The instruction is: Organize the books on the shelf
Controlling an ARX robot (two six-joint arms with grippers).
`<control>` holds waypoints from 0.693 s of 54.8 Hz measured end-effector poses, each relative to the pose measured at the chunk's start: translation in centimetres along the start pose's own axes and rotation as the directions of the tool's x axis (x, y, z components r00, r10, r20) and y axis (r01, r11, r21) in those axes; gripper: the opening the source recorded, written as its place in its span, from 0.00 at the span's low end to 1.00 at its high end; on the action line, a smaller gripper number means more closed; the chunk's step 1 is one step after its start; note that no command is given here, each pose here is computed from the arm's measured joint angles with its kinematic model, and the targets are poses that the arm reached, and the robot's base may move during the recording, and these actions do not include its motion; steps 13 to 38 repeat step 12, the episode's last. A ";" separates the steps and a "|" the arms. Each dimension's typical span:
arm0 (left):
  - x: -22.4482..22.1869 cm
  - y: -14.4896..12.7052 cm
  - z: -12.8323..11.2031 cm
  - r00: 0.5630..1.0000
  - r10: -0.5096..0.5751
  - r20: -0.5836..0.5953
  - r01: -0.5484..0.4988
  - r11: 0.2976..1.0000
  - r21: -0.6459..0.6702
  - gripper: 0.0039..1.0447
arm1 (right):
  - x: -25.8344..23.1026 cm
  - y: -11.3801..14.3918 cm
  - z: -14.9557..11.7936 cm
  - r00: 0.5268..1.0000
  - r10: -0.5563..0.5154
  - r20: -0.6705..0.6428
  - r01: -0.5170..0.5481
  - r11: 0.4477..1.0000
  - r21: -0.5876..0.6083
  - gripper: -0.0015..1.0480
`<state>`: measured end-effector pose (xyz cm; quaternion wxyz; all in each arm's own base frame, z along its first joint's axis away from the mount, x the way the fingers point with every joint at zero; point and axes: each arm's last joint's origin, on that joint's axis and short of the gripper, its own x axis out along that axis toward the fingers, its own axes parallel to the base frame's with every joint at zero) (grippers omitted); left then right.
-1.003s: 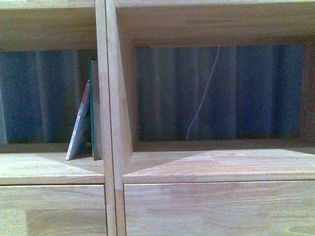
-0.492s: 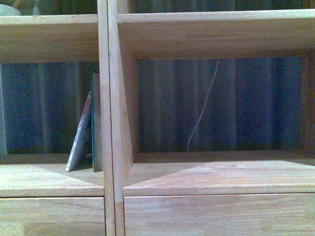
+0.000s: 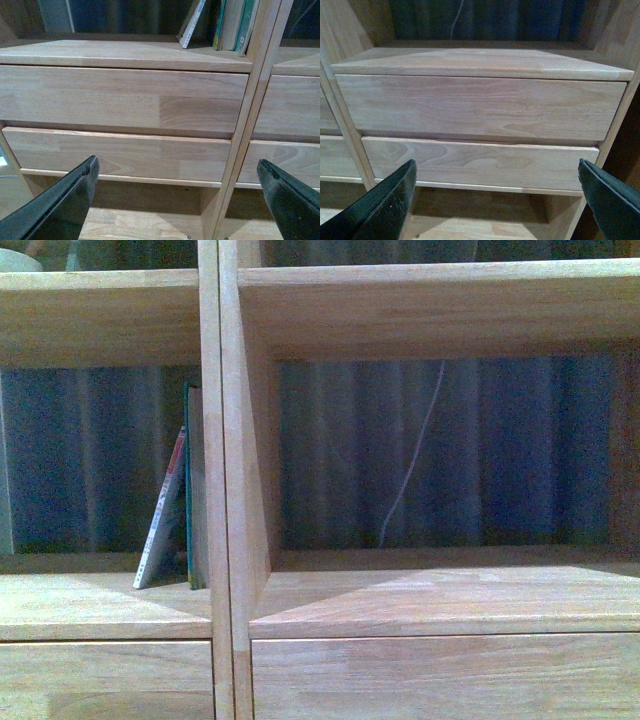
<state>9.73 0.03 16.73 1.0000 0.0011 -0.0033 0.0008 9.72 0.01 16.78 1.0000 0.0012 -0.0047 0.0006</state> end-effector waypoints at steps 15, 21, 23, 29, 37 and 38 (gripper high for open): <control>0.0 0.0 0.0 1.000 0.000 0.000 0.000 1.000 0.000 0.93 | 0.0 0.0 0.0 1.000 0.000 0.000 0.000 1.000 0.000 0.93; 0.0 0.0 0.0 1.000 0.000 0.000 0.000 1.000 0.000 0.93 | 0.0 0.0 0.0 1.000 0.000 0.000 0.000 1.000 0.000 0.93; 0.0 0.0 0.0 1.000 0.000 0.000 0.000 1.000 0.000 0.93 | 0.0 0.0 0.0 1.000 0.000 0.000 0.000 1.000 0.000 0.93; 0.0 0.0 0.0 1.000 0.000 0.000 0.000 1.000 0.000 0.93 | 0.0 0.0 0.0 1.000 0.000 0.000 0.000 1.000 0.000 0.93; 0.0 0.0 0.0 1.000 0.000 0.000 0.000 1.000 0.000 0.93 | 0.0 0.0 0.0 1.000 0.000 0.000 0.000 1.000 0.000 0.93; 0.0 0.0 0.0 1.000 0.000 0.000 0.000 1.000 0.000 0.93 | 0.0 0.0 0.0 1.000 0.000 0.000 0.000 1.000 0.000 0.93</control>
